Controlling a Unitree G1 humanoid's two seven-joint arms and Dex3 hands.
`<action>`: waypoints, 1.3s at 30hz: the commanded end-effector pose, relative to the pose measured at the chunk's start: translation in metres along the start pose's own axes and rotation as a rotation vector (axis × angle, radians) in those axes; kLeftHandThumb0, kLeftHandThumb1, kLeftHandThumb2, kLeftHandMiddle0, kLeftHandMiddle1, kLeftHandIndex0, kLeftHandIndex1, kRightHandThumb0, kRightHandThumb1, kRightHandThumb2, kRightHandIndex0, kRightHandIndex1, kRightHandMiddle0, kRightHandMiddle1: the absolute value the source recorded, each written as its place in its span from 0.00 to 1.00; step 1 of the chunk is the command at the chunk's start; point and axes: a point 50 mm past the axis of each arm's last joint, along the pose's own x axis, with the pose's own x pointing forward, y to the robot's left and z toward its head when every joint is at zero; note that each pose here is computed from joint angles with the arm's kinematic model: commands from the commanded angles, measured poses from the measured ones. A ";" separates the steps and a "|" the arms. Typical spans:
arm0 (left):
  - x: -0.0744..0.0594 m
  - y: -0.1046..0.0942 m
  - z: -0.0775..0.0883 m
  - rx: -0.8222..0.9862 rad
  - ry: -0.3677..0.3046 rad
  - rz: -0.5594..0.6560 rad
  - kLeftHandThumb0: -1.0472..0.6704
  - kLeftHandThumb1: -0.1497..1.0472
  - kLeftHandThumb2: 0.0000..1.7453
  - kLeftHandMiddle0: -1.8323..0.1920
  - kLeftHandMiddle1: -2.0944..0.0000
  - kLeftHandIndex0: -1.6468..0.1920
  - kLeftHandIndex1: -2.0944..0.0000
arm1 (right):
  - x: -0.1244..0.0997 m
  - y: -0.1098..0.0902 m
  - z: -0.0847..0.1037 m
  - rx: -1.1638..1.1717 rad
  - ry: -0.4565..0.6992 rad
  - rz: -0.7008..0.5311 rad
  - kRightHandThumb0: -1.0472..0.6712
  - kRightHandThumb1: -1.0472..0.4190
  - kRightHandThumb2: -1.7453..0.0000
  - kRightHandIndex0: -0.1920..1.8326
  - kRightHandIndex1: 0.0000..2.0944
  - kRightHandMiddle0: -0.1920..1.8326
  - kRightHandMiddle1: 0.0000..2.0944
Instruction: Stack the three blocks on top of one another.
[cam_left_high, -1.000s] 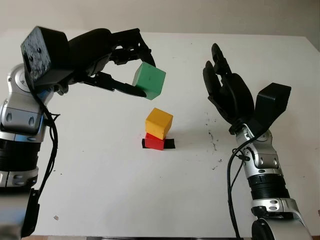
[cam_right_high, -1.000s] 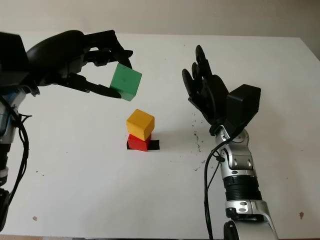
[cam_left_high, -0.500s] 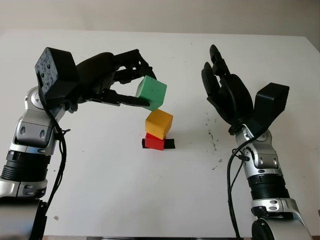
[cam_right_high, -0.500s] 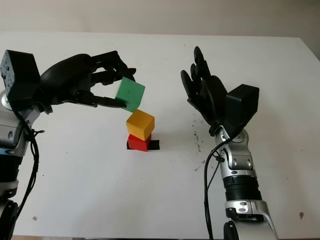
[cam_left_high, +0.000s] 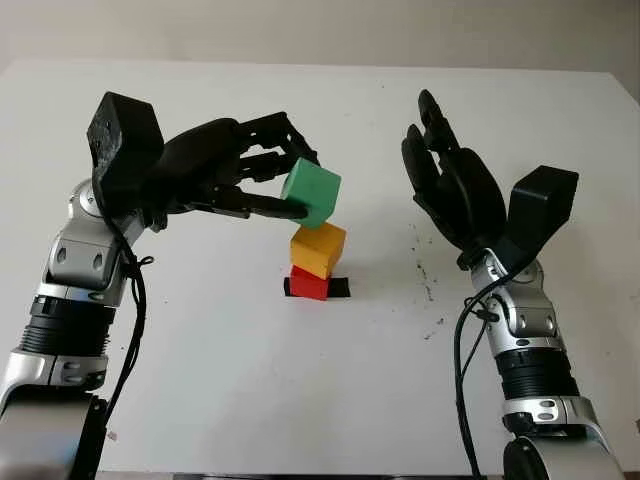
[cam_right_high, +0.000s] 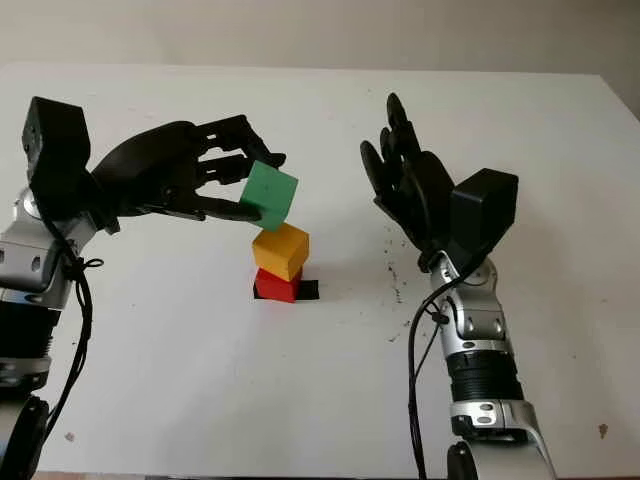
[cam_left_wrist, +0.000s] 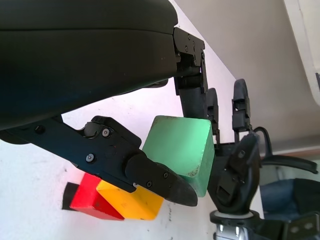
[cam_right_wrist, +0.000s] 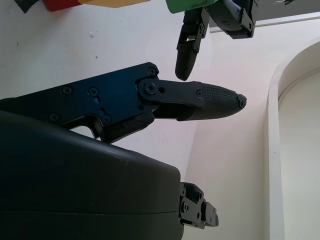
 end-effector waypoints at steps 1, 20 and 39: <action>0.003 -0.001 0.009 0.010 -0.041 -0.019 0.35 1.00 0.10 0.79 0.97 0.77 0.11 | -0.002 0.000 -0.001 -0.005 0.001 0.003 0.22 0.00 0.73 0.00 0.00 0.00 0.03; 0.009 -0.016 0.001 -0.162 -0.018 -0.108 0.34 1.00 0.08 0.81 0.98 0.74 0.16 | -0.002 -0.001 -0.001 -0.014 -0.001 0.000 0.22 0.00 0.73 0.00 0.00 0.00 0.02; 0.013 -0.022 -0.012 -0.120 0.041 -0.083 0.32 1.00 0.09 0.79 0.97 0.72 0.16 | -0.004 -0.002 -0.002 -0.010 0.005 -0.004 0.21 0.00 0.73 0.00 0.00 0.01 0.02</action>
